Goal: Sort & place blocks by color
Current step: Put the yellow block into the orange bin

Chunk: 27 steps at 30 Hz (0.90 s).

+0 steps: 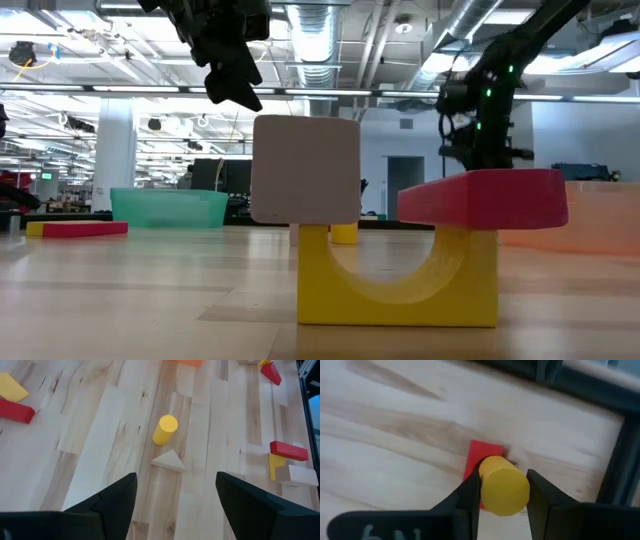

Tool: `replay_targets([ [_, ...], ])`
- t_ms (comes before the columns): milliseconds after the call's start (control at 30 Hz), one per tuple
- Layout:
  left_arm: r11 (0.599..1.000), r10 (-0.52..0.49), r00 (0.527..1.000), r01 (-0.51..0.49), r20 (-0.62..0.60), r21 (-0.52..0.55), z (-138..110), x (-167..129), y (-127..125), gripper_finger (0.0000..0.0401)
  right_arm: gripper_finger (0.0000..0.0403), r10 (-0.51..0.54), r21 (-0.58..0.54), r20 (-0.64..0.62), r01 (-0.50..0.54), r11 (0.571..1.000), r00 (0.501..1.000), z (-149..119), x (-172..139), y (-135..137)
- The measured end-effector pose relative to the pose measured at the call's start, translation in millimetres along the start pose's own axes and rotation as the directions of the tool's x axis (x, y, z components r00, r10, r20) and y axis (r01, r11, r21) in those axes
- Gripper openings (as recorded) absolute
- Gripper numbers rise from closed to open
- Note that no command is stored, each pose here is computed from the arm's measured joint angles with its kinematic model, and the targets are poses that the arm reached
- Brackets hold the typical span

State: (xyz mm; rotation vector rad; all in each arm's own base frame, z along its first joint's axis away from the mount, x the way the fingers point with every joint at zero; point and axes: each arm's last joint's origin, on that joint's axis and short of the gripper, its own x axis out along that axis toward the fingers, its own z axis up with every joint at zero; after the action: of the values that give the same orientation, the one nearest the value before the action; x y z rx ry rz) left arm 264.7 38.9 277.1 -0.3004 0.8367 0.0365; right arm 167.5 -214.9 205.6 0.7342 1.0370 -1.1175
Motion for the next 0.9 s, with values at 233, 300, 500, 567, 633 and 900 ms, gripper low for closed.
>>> replay_targets([
  [233, 0.999, 0.004, 1.000, -0.003, -0.014, 0.033, -1.4, -0.8, 0.3, 0.0258, 0.0120, 0.117, -0.010, 0.087, -0.116, 0.993, 0.989, -2.9, -67.6, 0.6],
  [300, 0.998, 0.028, 0.999, -0.027, -0.032, 0.049, -3.8, -2.7, 0.9, 0.0257, 0.0127, 0.171, -0.014, 0.122, -0.171, 0.985, 0.978, -11.4, -86.4, 3.8],
  [500, 0.981, 0.169, 0.981, -0.158, -0.099, 0.110, -13.3, -10.4, 4.8, 0.0248, 0.0125, 0.339, -0.028, 0.141, -0.338, 0.941, 0.930, -50.4, -134.0, 16.4],
  [567, 0.977, 0.188, 0.978, -0.177, -0.089, 0.122, -12.7, -11.4, 5.3, 0.0245, 0.0123, 0.386, -0.028, 0.072, -0.385, 0.923, 0.920, -68.5, -144.6, 20.6],
  [633, 0.975, 0.193, 0.977, -0.181, -0.092, 0.131, -13.1, -11.5, 5.4, 0.0242, 0.0124, 0.390, -0.018, -0.024, -0.390, 0.921, 0.921, -87.2, -150.8, 23.4],
  [900, 0.974, 0.192, 0.977, -0.180, -0.087, 0.135, -12.5, -11.3, 5.4, 0.0238, 0.0122, 0.267, -0.015, -0.276, -0.282, 0.959, 0.923, -146.7, -152.4, 33.8],
])
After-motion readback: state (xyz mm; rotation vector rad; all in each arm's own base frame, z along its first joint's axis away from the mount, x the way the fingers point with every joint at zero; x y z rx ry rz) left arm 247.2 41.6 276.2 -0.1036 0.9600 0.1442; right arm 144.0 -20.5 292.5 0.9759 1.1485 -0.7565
